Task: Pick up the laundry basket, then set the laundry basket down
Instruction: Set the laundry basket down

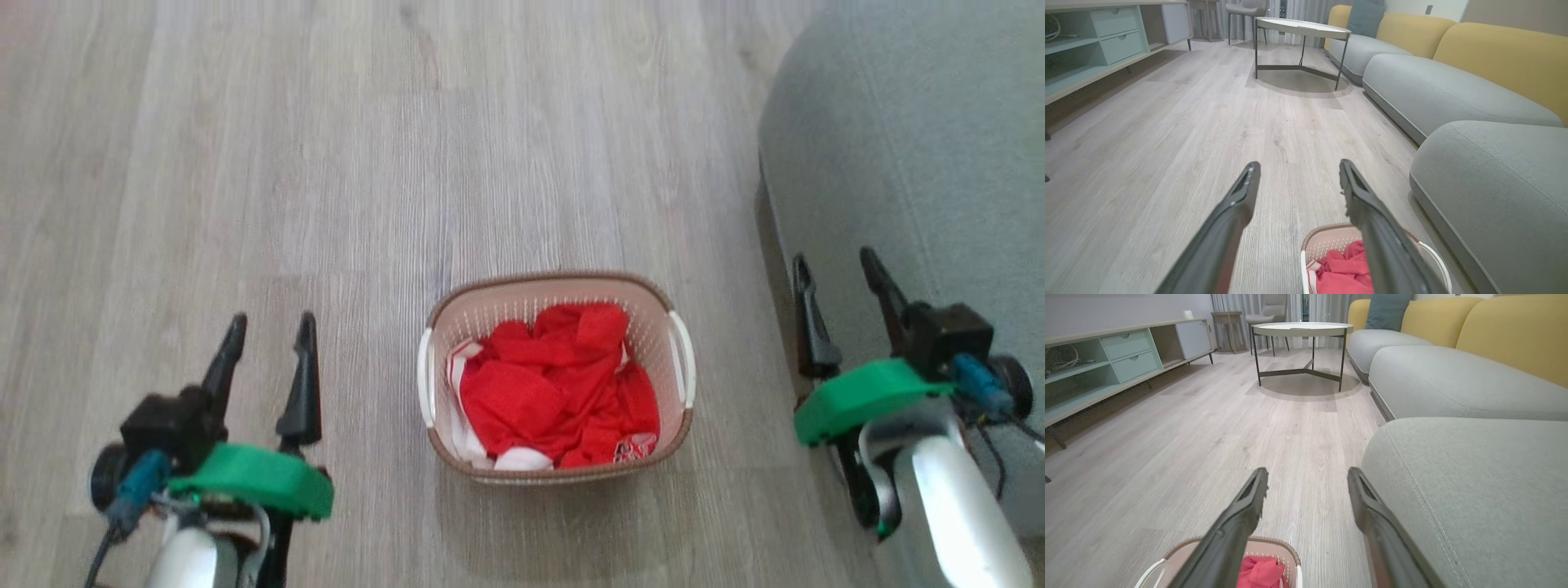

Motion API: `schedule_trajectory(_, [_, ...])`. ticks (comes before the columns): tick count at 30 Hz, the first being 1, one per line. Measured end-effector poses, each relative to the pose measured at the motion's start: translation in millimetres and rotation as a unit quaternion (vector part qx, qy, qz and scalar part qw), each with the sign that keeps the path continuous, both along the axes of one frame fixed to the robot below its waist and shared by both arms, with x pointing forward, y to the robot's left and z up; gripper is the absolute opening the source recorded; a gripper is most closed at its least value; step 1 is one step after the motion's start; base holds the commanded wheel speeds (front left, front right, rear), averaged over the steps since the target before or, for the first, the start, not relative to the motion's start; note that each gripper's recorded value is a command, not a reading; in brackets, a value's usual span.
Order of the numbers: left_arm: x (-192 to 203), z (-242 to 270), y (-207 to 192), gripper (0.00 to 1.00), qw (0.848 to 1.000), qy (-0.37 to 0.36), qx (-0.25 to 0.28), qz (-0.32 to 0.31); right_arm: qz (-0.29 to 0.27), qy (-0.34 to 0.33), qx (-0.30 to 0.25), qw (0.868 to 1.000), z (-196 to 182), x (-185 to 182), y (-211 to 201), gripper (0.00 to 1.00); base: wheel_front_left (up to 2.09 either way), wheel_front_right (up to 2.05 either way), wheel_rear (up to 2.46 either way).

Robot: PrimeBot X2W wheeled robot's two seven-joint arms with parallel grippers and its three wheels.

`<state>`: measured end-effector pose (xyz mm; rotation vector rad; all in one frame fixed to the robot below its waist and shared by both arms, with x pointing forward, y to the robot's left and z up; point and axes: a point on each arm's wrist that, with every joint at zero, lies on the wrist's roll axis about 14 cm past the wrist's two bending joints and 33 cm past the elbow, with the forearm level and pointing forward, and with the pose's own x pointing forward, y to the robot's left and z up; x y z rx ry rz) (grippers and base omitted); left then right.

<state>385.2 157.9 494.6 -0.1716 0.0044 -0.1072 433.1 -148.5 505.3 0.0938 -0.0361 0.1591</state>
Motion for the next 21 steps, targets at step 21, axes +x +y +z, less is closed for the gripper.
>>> schedule_trajectory(21, [-64,8,8,1.0,0.999,0.024,-0.001,0.022,-0.001,0.023,0.004,1.0,8,-57,-1,1.0,0.0,0.0,0.0])
